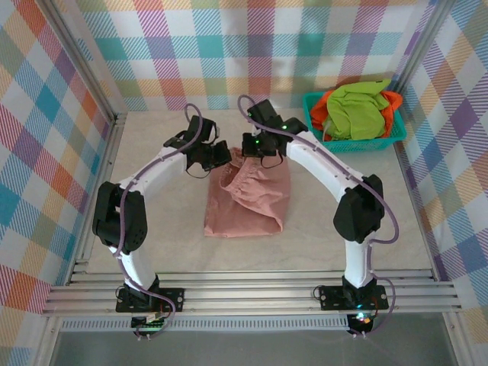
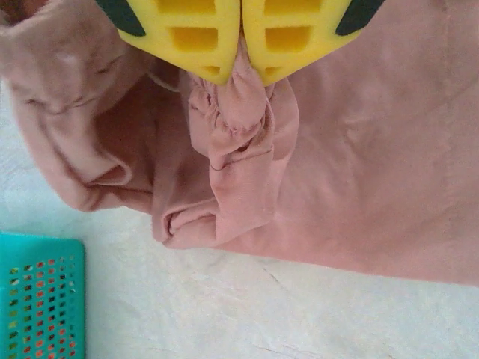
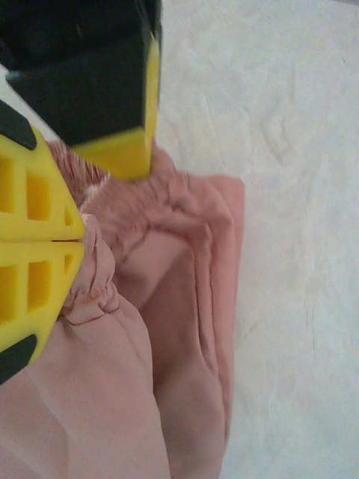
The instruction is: Fold and stack the shorts
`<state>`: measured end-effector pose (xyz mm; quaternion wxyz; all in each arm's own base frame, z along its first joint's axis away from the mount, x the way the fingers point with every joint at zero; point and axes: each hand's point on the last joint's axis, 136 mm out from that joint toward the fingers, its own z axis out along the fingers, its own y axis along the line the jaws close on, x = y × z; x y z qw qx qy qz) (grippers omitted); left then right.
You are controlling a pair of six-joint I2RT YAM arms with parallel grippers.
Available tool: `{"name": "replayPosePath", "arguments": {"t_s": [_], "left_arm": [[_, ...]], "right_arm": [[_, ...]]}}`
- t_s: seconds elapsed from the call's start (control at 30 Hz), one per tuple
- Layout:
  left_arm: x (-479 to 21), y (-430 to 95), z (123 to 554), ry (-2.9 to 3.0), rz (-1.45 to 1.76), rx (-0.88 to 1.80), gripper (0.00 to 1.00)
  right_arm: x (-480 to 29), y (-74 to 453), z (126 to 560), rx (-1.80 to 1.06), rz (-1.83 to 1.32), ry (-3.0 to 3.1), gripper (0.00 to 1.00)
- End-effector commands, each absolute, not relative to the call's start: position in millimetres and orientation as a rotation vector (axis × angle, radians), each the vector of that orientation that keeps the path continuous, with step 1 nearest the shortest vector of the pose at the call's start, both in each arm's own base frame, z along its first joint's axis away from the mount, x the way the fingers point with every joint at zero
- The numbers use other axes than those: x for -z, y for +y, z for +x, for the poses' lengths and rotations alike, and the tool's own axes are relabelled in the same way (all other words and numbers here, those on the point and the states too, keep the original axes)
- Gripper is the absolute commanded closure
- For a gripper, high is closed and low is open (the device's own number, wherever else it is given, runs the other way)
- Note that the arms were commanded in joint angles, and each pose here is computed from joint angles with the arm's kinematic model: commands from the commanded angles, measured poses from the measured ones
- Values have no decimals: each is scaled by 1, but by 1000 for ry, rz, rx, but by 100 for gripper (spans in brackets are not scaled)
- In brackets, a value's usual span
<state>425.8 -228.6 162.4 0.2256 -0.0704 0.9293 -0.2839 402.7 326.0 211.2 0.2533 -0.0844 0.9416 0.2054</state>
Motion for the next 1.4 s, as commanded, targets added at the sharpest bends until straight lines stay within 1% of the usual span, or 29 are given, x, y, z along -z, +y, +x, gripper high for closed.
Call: {"name": "replayPosePath", "arguments": {"t_s": [0.0,0.17,0.33,0.5,0.53,0.63,0.67,0.7,0.77,0.8,0.9,0.97,1.0,1.1,1.2,1.27,1.37], "left_arm": [[-179,-231,426,2544,-115,849,100],[-168,-222,425,2579,-119,923,97],[-144,-200,422,2643,-191,950,93],[-112,-180,422,2703,-275,965,85],[-106,-178,422,2710,-284,968,81],[-91,-167,425,2707,-330,951,65],[-91,-157,426,2694,-361,924,53],[-91,-144,427,2681,-401,885,43],[-103,-114,429,2617,-493,825,30],[-110,-97,427,2577,-556,797,25],[-128,-49,412,2447,-744,747,21],[-142,-44,397,2377,-764,757,19],[-148,-48,388,2353,-750,777,18],[-166,-69,368,2301,-687,856,18],[-175,-93,346,2312,-598,883,17],[-169,-109,332,2369,-559,902,17],[-156,-128,325,2428,-520,923,18]], "right_arm": [[-216,350,398,-622,-296,2527,100],[-209,368,398,-671,-279,2529,100],[-195,393,398,-737,-281,2550,100],[-172,414,400,-792,-245,2585,100],[-167,419,400,-810,-234,2592,100],[-156,436,401,-885,-203,2597,100],[-152,443,401,-914,-190,2597,100],[-147,449,401,-945,-172,2600,98],[-139,463,400,-1010,-146,2607,90],[-137,470,400,-1042,-139,2610,83],[-128,483,403,-1102,-117,2627,69],[-132,490,406,-1127,-128,2615,58],[-135,492,407,-1138,-141,2607,53],[-150,490,412,-1145,-158,2587,41],[-178,471,419,-1141,-146,2547,35],[-200,450,426,-1121,-129,2499,30],[-232,412,431,-1080,-113,2439,25]]}}
